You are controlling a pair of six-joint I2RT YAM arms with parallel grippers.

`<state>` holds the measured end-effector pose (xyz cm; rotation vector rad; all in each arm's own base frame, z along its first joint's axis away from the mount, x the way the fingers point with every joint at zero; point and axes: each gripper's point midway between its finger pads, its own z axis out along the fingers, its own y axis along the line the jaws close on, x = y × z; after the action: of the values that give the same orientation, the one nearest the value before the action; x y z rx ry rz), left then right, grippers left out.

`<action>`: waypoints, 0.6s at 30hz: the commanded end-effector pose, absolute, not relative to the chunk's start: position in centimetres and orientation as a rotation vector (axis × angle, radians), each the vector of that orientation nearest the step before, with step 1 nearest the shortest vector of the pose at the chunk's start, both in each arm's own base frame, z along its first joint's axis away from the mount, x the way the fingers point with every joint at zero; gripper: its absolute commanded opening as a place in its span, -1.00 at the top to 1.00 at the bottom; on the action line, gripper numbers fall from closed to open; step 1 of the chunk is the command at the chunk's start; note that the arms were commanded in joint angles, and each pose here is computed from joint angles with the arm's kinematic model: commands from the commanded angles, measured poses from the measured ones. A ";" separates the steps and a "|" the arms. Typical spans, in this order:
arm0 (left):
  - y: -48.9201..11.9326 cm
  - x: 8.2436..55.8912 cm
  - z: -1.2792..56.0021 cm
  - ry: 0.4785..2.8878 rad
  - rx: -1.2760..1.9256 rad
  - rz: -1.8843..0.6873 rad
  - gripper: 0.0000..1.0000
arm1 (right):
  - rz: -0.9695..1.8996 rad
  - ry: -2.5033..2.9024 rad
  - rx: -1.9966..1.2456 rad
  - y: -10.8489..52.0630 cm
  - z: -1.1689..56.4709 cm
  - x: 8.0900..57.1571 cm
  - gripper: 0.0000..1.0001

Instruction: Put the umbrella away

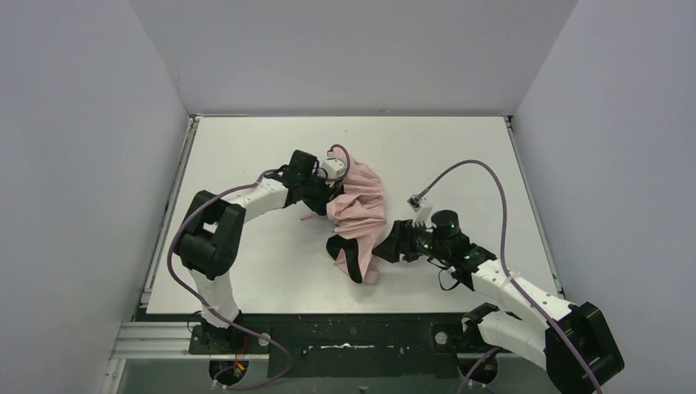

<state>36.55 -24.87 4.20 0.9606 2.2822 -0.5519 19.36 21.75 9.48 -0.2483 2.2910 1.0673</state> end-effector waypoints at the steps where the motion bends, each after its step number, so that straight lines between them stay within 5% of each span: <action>1: -26.1 37.4 5.9 2.230 0.977 -0.640 1.00 | 1.188 1.991 -0.457 25.2 14.2 21.1 -0.35; 18: -24.6 39.9 6.5 2.244 0.841 -0.700 1.00 | 1.073 2.124 -0.526 25.7 11.3 19.3 -0.48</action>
<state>37.84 -23.56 3.98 0.8600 2.3321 -0.6471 17.84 25.83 9.35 -0.4857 2.2132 1.1517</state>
